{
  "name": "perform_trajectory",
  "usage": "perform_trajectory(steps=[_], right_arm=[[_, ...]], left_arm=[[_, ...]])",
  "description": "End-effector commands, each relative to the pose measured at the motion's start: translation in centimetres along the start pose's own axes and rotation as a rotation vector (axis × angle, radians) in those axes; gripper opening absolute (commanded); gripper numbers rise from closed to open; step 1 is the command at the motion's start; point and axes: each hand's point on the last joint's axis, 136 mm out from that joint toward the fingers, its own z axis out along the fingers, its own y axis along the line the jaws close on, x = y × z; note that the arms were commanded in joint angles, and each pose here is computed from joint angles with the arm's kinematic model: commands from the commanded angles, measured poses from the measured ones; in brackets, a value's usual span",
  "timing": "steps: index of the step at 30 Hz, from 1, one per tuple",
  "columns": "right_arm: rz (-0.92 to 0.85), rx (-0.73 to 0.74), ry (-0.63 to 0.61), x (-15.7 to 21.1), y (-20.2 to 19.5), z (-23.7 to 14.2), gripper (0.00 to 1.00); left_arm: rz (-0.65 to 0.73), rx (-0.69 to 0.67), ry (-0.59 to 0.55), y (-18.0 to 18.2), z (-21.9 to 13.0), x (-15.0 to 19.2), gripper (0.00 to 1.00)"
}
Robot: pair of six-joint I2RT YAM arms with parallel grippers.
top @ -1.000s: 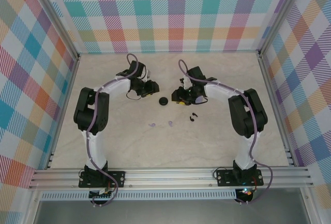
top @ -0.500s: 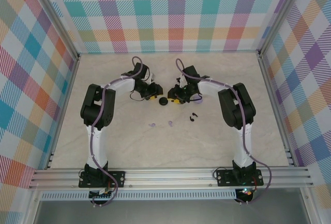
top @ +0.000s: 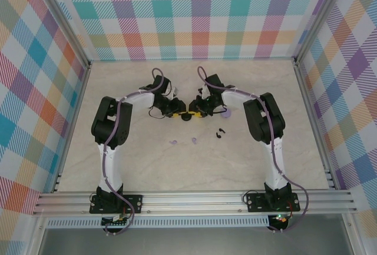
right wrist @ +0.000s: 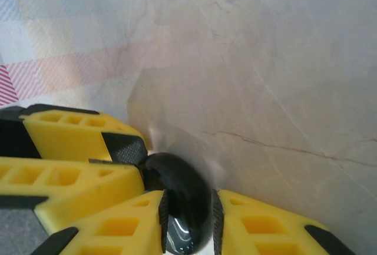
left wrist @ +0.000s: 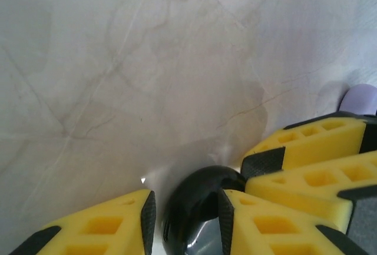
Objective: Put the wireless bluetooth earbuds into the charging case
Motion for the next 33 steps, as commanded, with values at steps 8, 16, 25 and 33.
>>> perform_trajectory(steps=[8,16,25,33], right_arm=[[-0.025,-0.007,0.065,0.4,1.3,1.1,0.24],[-0.058,0.055,0.011,-0.4,1.9,-0.7,0.26],[-0.075,0.069,-0.032,1.6,2.0,-4.4,0.26],[-0.059,-0.026,0.038,5.3,2.5,-4.2,0.27]], left_arm=[[-0.017,-0.01,0.022,-0.6,-1.2,3.0,0.35],[-0.013,-0.026,-0.016,-1.1,-2.6,2.4,0.39],[0.011,0.009,-0.019,-1.7,-3.4,0.8,0.39],[0.035,0.058,0.01,-2.4,-2.1,-0.1,0.4]])
